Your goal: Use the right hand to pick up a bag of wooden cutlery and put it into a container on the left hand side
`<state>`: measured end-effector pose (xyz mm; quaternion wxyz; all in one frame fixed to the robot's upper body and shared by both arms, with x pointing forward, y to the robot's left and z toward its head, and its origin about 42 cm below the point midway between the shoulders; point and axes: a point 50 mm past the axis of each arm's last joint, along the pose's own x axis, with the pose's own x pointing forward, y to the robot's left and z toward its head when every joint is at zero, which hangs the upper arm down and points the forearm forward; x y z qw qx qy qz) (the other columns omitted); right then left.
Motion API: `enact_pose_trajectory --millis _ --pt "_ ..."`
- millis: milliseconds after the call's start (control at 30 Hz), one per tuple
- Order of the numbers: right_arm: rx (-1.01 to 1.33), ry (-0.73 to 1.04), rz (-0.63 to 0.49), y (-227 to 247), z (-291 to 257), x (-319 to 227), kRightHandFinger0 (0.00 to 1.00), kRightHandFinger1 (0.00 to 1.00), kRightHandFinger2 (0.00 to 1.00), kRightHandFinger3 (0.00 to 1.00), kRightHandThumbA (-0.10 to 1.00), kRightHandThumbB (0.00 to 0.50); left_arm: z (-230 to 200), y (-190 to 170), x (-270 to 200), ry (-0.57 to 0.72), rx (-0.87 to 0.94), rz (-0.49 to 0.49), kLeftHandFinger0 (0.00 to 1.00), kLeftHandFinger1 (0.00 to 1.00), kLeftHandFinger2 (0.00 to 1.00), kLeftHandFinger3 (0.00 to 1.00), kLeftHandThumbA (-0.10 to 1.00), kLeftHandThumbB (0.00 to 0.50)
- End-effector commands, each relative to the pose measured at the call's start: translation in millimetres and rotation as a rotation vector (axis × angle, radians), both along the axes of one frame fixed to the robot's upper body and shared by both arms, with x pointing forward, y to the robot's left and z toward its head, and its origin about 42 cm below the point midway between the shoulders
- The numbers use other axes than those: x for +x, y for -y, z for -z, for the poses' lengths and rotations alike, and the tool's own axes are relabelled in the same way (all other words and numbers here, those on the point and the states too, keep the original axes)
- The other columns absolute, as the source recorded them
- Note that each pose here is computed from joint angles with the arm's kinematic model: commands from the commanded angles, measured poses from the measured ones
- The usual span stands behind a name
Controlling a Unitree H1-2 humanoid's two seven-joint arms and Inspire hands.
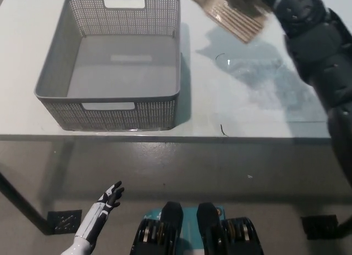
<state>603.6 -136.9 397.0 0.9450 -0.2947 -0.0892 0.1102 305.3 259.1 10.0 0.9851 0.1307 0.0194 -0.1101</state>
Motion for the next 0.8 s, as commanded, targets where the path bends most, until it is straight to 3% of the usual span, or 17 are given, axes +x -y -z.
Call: enact_pose_trajectory --millis 0,33,67,100,167,200,233,267,433,467,500,533,567,600,633,700,767 --pt "0.076 0.217 -0.089 -54 -91 -11 0.34 0.83 1.00 0.88 -0.10 0.144 -10 0 10 0.054 -0.013 0.025 1.00 1.00 1.00 1.00 1.00 0.343" --pt "0.089 0.210 -0.109 -66 -91 -14 0.35 0.79 0.80 0.75 -0.10 0.137 -10 0 10 0.052 -0.017 0.029 1.00 1.00 1.00 1.00 1.00 0.345" --pt "0.105 0.204 -0.126 -78 -90 -17 0.23 0.58 0.57 0.69 -0.10 0.153 -10 0 11 0.053 -0.012 0.033 1.00 1.00 1.00 1.00 1.00 0.339" --pt "0.110 0.197 -0.132 -86 -90 -19 0.13 0.41 0.52 0.68 -0.10 0.157 -11 1 11 0.054 -0.008 0.036 1.00 1.00 1.00 1.00 1.00 0.338" --pt "0.117 0.182 -0.147 -100 -88 -22 0.01 0.36 0.68 0.75 -0.10 0.148 -11 2 13 0.057 -0.006 0.040 1.00 1.00 1.00 1.00 1.00 0.352" --pt "0.118 0.187 -0.159 -108 -86 -25 0.03 0.37 0.72 0.77 -0.10 0.213 -12 2 13 0.059 0.000 0.044 1.00 1.00 0.98 1.00 1.00 0.357" --pt "0.115 0.183 -0.173 -121 -84 -28 0.00 0.33 0.75 0.77 -0.10 0.175 -13 2 14 0.063 0.005 0.051 1.00 1.00 0.98 1.00 1.00 0.349" --pt "0.116 0.175 -0.188 -132 -81 -32 0.00 0.39 0.83 0.85 -0.10 0.167 -14 2 15 0.063 0.001 0.057 1.00 1.00 0.97 1.00 1.00 0.360" --pt "0.149 0.142 -0.218 -154 -74 -39 0.00 0.46 0.79 0.86 -0.10 0.178 -17 5 19 0.070 0.019 0.081 1.00 1.00 0.96 1.00 1.00 0.349" --pt "0.148 0.143 -0.221 -155 -72 -40 0.03 0.49 0.81 0.84 -0.10 0.188 -17 5 20 0.072 0.021 0.084 1.00 1.00 0.95 1.00 1.00 0.340" --pt "0.130 0.148 -0.221 -159 -70 -42 0.11 0.57 0.91 0.94 -0.02 0.243 -18 6 20 0.075 0.025 0.085 1.00 1.00 0.95 1.00 1.00 0.332" --pt "0.123 0.141 -0.224 -160 -69 -42 0.25 0.64 0.92 0.97 0.16 0.287 -19 5 21 0.077 0.033 0.087 1.00 1.00 0.94 1.00 1.00 0.328" --pt "0.118 0.126 -0.231 -160 -68 -41 0.22 0.56 0.78 0.92 0.21 0.289 -19 5 21 0.079 0.042 0.090 1.00 1.00 0.94 1.00 1.00 0.328" --pt "0.115 0.070 -0.277 -160 -66 -41 0.58 0.92 1.00 1.00 0.43 0.380 -19 5 22 0.076 0.034 0.093 1.00 1.00 0.93 1.00 1.00 0.333" --pt "0.092 0.033 -0.319 -159 -63 -40 1.00 1.00 1.00 1.00 0.56 0.424 -19 5 22 0.074 0.025 0.095 1.00 1.00 0.93 1.00 1.00 0.332" --pt "0.001 0.017 -0.329 -154 -56 -38 1.00 1.00 1.00 1.00 0.66 0.486 -19 5 22 0.074 0.020 0.100 1.00 1.00 0.91 1.00 1.00 0.336" --pt "-0.010 0.017 -0.324 -147 -49 -36 1.00 1.00 1.00 1.00 0.69 0.499 -21 6 22 0.080 0.038 0.111 1.00 1.00 0.91 1.00 1.00 0.328"
